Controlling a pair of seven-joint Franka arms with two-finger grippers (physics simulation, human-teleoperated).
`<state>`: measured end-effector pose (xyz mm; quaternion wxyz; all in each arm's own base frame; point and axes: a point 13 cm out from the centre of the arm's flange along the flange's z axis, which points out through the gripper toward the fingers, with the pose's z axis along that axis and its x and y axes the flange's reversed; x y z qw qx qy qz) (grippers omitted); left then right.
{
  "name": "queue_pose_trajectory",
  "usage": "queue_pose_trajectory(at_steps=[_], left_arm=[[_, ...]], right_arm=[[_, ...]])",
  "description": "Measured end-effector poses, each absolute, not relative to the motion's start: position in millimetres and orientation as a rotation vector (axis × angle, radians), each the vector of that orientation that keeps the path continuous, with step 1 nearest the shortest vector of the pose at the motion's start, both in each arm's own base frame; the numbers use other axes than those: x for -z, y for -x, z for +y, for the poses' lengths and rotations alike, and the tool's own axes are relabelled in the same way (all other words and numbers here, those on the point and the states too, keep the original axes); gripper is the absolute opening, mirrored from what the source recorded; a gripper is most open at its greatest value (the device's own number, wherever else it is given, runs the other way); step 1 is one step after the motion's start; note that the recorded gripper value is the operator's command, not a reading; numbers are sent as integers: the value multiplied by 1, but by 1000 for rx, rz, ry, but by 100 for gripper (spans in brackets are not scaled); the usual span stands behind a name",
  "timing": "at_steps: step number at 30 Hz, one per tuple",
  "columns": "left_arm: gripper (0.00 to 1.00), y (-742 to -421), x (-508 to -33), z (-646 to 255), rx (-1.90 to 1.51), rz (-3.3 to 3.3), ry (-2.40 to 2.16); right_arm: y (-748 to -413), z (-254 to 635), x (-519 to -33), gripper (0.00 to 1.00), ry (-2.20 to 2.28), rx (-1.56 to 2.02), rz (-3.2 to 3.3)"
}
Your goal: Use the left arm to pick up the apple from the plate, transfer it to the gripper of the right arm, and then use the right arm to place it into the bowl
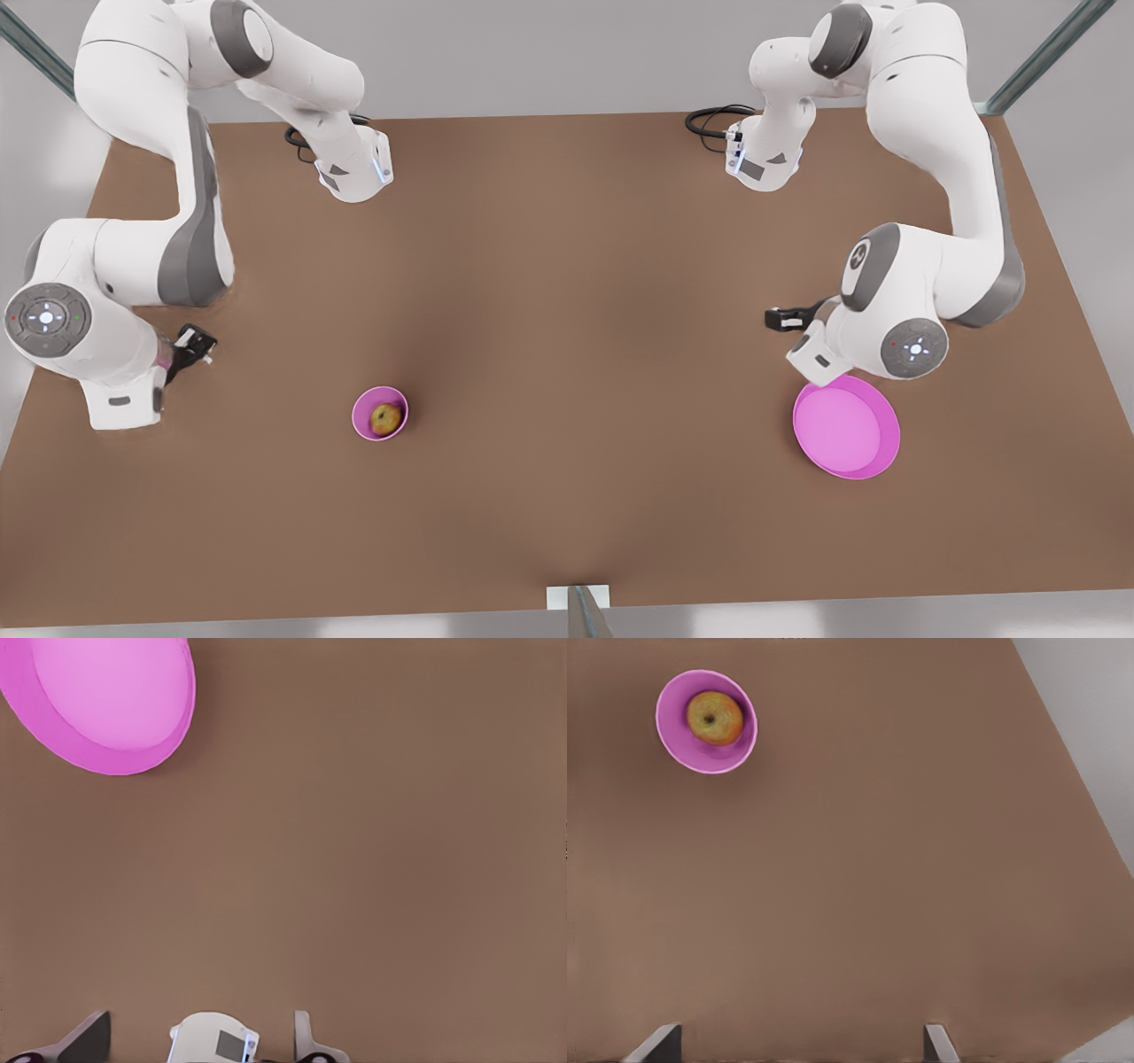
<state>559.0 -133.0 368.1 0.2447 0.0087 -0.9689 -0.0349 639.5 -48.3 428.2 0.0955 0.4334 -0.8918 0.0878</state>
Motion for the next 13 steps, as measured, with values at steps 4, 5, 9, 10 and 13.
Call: queue_pose_trajectory(at_steps=[4, 5, 9, 10, 13], left_arm=[[100, -571, -403, -128, 120, -2761, -35], [100, -573, -405, -128, 124, -2773, -35], [100, -576, -411, -130, 131, -2802, -31], [100, -576, -411, -130, 133, -2804, -31], [100, -577, -411, -130, 135, -2809, -35]], right_arm=[[-578, -29, -463, 100, -1061, -177, -2716], [-570, -28, -461, 100, -1007, -150, -2725], [-554, -31, -457, 100, -829, -91, -2754], [-552, -30, -457, 100, -797, -85, -2759], [-548, -28, -456, 100, -711, -81, -2771]])
